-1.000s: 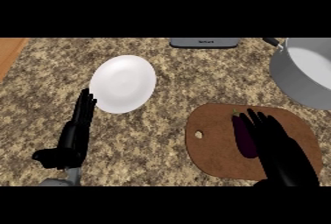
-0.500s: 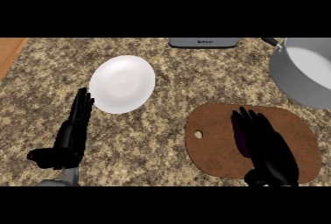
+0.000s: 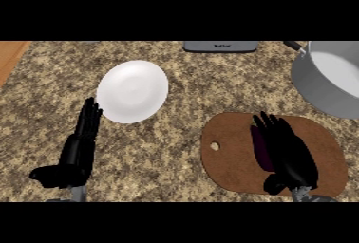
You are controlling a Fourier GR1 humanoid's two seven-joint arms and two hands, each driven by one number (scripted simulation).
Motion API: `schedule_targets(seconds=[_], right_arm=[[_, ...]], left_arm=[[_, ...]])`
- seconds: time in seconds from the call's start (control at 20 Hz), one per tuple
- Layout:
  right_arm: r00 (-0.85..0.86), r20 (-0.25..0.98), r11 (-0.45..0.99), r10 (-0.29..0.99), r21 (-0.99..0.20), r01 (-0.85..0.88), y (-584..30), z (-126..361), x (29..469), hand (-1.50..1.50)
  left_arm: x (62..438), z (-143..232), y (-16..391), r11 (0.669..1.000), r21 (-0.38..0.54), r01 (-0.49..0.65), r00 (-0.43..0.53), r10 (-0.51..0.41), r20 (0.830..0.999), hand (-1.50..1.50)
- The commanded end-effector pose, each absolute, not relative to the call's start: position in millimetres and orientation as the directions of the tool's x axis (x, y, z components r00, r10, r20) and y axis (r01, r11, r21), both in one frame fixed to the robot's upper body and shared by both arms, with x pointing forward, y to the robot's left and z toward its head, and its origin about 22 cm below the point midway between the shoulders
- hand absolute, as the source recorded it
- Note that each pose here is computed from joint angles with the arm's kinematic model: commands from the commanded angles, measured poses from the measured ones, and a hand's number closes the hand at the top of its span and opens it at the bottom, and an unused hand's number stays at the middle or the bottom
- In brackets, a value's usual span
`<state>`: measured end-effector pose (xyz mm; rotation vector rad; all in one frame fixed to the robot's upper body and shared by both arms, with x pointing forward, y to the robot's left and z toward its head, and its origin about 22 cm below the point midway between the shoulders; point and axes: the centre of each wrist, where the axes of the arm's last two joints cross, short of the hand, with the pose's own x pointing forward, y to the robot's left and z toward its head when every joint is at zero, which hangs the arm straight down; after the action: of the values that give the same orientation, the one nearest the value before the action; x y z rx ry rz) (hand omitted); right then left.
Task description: Pick the eggplant from the cutting board and place it in the pot
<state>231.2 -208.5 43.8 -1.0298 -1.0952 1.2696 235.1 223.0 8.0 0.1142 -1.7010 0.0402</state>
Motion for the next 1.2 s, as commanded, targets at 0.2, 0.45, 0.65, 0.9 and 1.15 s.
schedule_targets(seconds=[0.2,0.45,0.65,0.9,1.15], right_arm=[[-0.093,-0.028,-0.035,0.995,-0.997,-0.064,-224,44,242,1.50],[-0.121,-0.016,-0.017,0.993,-1.000,-0.004,-212,18,250,1.50],[-0.146,-0.037,-0.034,0.989,-0.999,0.020,-227,33,243,1.50],[0.255,0.139,0.154,0.957,-0.987,-0.038,-219,54,314,1.50],[0.566,0.246,0.269,0.787,-0.962,0.043,-237,78,350,1.50]], left_arm=[[246,19,226,0.994,0.030,-0.104,-0.131,-0.043,0.990,0.00],[249,17,222,0.995,0.039,-0.091,-0.137,-0.051,0.989,0.00],[234,-1,223,0.994,0.044,-0.099,-0.152,-0.059,0.987,0.00],[243,9,206,0.999,0.018,-0.035,-0.151,-0.023,0.988,0.00],[248,15,202,0.999,0.033,0.006,-0.184,-0.032,0.982,0.00]])
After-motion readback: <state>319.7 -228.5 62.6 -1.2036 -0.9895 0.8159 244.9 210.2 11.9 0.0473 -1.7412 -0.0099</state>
